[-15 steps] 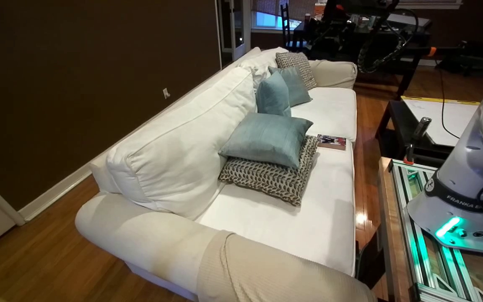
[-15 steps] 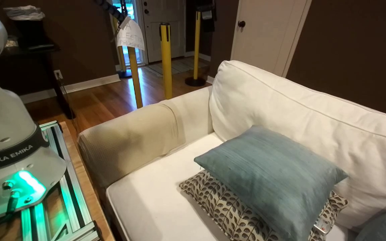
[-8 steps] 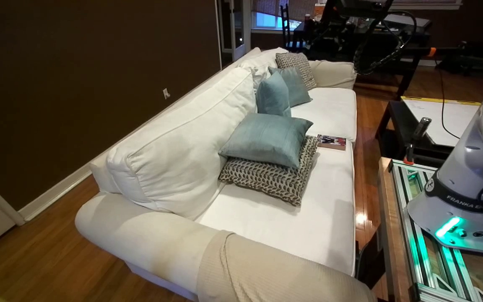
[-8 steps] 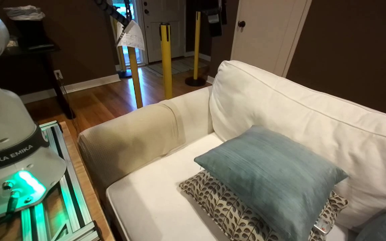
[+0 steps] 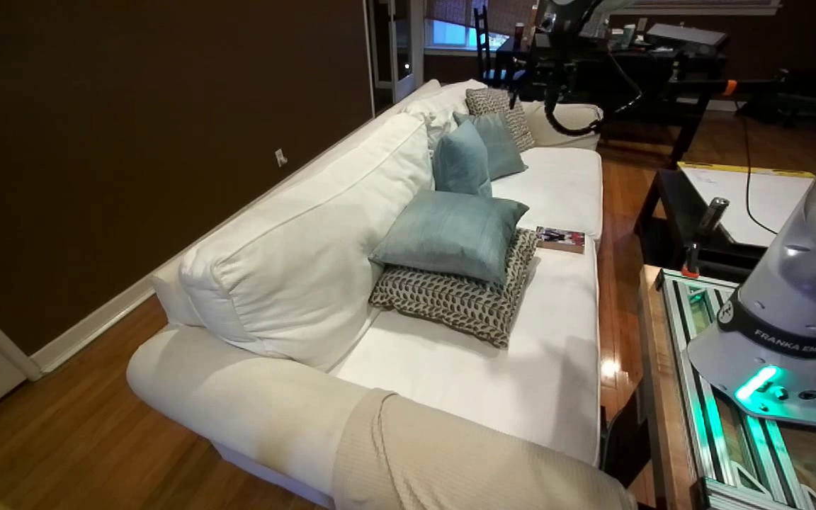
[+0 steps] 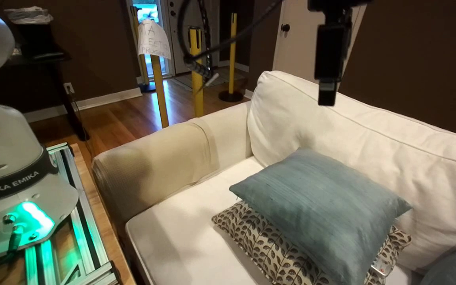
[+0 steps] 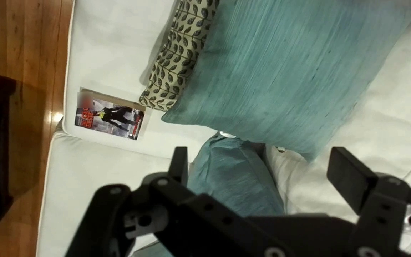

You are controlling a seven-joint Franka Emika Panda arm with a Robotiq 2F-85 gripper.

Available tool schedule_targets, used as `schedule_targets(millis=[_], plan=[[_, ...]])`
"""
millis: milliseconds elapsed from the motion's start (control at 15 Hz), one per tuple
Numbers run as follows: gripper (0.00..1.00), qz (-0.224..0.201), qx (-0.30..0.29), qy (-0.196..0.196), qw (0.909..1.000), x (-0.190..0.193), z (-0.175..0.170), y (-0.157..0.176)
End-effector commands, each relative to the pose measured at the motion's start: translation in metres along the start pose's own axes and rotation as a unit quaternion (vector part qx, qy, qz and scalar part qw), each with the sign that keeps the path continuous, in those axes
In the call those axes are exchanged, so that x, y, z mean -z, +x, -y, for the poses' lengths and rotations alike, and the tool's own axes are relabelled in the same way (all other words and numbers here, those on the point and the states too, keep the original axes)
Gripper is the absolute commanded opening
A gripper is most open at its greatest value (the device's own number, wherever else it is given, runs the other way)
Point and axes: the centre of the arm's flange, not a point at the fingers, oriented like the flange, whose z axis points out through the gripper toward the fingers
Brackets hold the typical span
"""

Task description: Take out the remote in between the pillows

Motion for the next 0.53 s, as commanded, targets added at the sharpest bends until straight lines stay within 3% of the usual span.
schedule_targets(millis=[0,467], plan=[[1.00,0.004,-0.030,-0.022,0.9993,-0.047,0.009,0.060],[1.00,0.019,-0.075,-0.054,0.9956,-0.114,-0.007,0.118]])
